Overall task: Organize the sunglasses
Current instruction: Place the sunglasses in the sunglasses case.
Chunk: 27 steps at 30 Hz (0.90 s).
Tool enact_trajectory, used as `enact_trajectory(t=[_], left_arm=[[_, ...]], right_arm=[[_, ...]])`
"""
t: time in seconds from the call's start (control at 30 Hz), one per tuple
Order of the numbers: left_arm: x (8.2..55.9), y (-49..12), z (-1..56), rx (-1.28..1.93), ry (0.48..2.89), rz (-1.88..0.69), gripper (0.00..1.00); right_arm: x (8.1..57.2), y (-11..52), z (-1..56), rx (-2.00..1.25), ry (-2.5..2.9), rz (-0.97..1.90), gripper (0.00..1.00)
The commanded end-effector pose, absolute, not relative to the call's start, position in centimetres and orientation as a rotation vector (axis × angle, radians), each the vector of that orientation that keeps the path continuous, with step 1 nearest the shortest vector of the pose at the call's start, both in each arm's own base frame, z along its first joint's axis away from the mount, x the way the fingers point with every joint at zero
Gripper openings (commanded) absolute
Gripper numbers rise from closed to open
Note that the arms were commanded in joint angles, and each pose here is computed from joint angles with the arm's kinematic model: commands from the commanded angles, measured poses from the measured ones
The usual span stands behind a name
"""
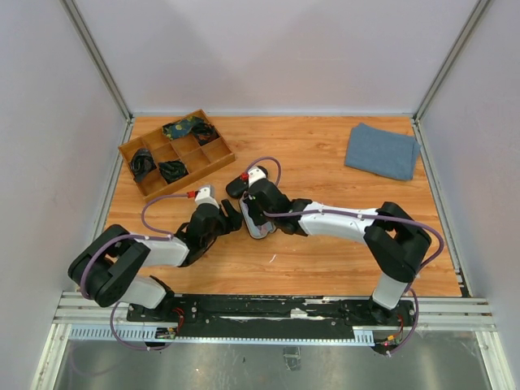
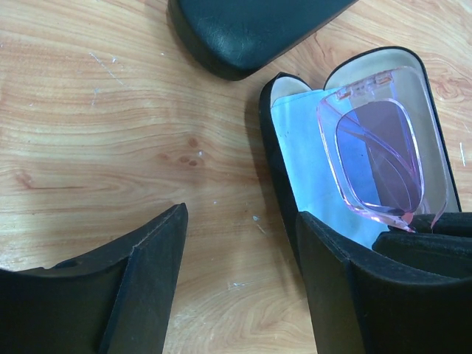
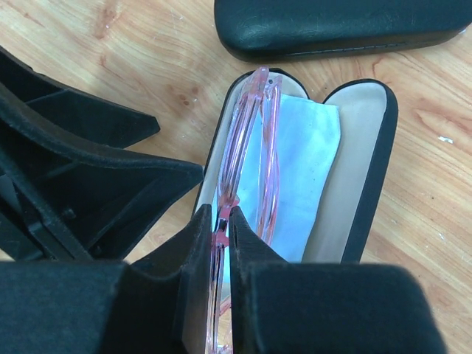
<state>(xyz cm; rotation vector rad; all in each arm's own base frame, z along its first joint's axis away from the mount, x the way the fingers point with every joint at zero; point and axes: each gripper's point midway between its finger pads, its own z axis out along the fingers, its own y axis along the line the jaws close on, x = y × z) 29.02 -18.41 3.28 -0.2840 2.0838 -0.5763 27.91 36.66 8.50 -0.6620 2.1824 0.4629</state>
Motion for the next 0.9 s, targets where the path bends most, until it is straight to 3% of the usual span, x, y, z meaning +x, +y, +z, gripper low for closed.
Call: enact_trajectory(t=[0.0, 0.87], left_arm=[[28.1, -18.0, 1.3, -0.252, 2.183, -0.526, 0.67], [27.3, -18.7, 0.0, -0.212, 2.245, -0.553, 0.64]], right_arm=[[29.8, 37.5, 10.1, -0.562, 2.152, 0.504, 0.01], [30.6, 37.3, 7.9, -0.403, 2.242, 0.524, 0.01]])
